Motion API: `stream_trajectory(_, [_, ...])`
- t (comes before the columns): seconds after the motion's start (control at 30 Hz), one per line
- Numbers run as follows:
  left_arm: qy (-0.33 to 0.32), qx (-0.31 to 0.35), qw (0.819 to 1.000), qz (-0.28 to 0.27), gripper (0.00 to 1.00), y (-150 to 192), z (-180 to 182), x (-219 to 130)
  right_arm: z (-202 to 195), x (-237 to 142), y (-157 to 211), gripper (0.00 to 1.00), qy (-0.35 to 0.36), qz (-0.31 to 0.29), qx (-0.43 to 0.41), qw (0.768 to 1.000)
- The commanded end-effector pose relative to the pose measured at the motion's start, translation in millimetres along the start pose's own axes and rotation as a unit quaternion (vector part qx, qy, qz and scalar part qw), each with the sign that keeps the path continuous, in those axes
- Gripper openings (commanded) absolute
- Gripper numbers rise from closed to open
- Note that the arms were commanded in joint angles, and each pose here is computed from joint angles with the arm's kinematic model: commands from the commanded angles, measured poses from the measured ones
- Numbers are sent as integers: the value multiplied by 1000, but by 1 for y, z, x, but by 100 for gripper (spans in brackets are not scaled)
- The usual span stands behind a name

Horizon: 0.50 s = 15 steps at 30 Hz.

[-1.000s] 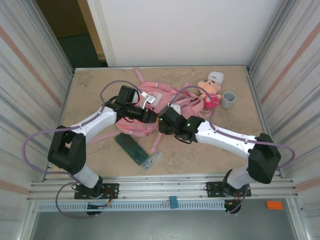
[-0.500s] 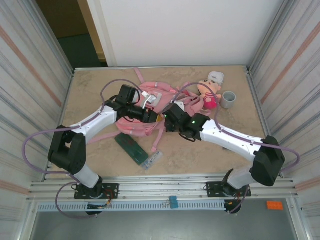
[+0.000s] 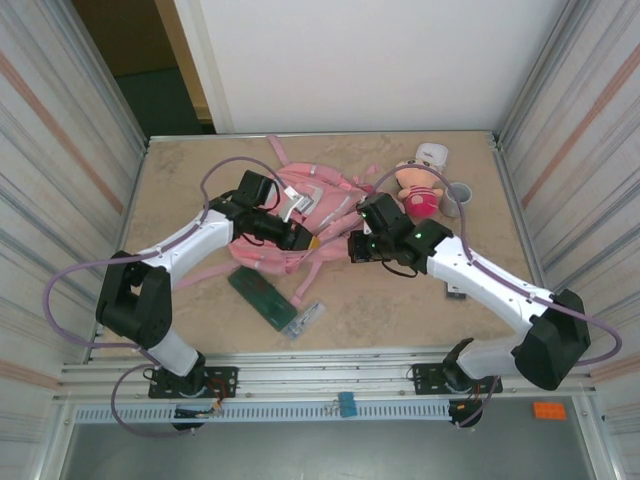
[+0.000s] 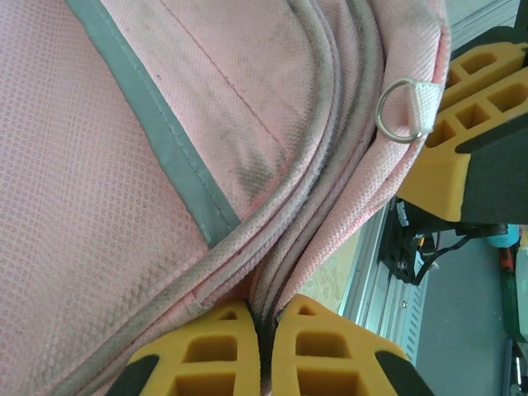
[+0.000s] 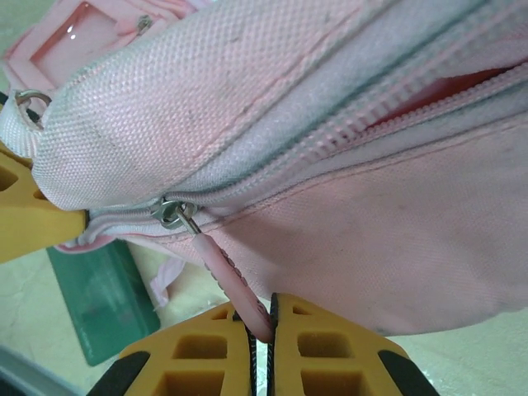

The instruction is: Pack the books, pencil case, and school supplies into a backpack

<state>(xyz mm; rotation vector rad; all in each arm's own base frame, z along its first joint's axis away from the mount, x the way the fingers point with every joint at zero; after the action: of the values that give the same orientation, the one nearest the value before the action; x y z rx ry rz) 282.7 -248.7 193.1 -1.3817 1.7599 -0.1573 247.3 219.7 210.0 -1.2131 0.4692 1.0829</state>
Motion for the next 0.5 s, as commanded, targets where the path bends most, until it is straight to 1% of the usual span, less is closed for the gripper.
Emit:
stream_trajectory(0.0, [-12, -23, 1000, 6, 0, 6, 4, -15, -19, -8, 4, 0, 19, 8, -3, 1000])
stream_trajectory(0.1, [-17, -12, 1000, 8, 0, 9, 5, -18, -27, -8, 5, 0, 21, 20, 2, 1000])
stream_trajectory(0.2, [-34, 4, 999, 14, 0, 15, 12, -23, -35, -11, 7, 0, 5, 31, 10, 999])
stream_trajectory(0.3, [-57, 45, 997, 28, 0, 21, 17, -28, -21, -14, 12, 0, -60, 48, -17, 997])
stream_trajectory(0.37, [-64, 86, 994, 36, 0, 23, 19, -29, -6, -11, 21, 0, -115, 70, -31, 990])
stream_trajectory(0.43, [-61, 117, 990, 40, 0, 23, 18, -30, 3, -6, 29, 0, -135, 81, -41, 987])
stream_trajectory(0.47, [-57, 127, 990, 38, 0, 22, 16, -30, 5, -4, 33, 0, -134, 83, -45, 986])
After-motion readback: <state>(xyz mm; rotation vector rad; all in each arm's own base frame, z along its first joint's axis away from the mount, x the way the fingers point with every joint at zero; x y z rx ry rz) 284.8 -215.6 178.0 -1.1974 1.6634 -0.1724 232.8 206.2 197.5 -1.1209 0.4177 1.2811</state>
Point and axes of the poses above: each hand's point on the last joint's axis, 136 mm out from that joint toward the fingers, its own x axis out along the fingers, its own z axis along the line the jaws close on, y = z × x, the point moved 4 cm from there along -x, back along the fingers
